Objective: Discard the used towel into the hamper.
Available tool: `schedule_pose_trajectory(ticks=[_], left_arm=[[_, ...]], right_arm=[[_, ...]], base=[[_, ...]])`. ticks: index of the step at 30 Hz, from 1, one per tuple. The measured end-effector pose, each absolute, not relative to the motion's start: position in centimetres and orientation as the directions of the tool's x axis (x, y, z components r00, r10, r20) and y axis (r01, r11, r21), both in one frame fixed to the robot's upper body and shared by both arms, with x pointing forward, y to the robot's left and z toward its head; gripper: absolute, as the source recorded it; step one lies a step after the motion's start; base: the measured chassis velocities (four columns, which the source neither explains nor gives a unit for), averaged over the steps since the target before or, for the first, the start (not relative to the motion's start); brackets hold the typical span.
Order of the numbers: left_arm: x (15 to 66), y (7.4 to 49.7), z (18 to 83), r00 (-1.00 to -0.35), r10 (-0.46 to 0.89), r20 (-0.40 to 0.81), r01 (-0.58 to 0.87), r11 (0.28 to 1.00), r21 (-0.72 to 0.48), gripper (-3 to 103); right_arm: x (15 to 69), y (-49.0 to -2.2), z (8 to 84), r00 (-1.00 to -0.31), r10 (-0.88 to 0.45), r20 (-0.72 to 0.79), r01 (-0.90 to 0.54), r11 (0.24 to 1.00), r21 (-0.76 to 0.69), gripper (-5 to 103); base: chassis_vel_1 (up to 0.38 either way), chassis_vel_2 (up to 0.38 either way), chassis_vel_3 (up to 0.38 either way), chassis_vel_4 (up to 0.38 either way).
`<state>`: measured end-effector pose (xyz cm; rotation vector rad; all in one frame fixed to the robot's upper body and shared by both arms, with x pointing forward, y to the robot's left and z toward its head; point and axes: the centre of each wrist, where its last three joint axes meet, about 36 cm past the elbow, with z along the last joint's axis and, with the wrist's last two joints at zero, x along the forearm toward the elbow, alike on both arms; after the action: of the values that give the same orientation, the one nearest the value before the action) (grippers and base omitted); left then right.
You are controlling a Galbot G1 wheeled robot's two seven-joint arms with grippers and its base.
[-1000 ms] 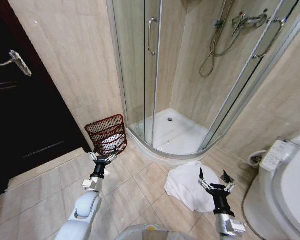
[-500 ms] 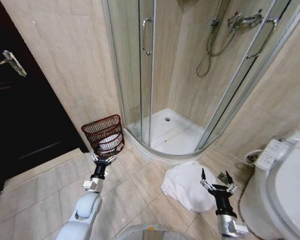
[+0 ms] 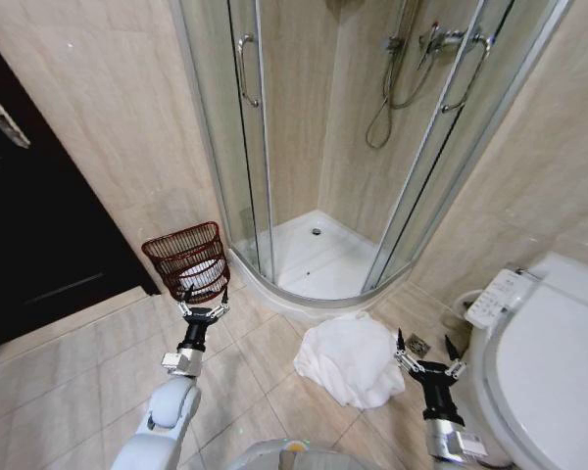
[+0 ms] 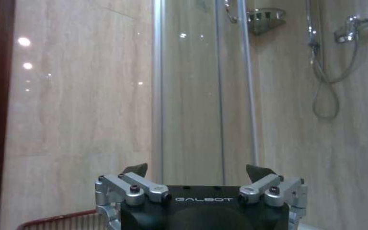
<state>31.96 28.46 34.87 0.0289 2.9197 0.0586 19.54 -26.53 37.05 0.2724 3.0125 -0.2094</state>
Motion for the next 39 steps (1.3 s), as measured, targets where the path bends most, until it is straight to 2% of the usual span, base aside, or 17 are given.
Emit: schedule_pose_trajectory(ticks=[39], left_arm=[[33.2, 28.2, 36.5, -0.976, 0.016, -0.219, 0.005, 0.999, 0.048, 100]], right_arm=[[19.7, -26.8, 39.1, -0.972, 0.175, -0.154, 0.197, 0.97, -0.145, 100]], base=[[0.033, 0.04, 0.021, 0.028]])
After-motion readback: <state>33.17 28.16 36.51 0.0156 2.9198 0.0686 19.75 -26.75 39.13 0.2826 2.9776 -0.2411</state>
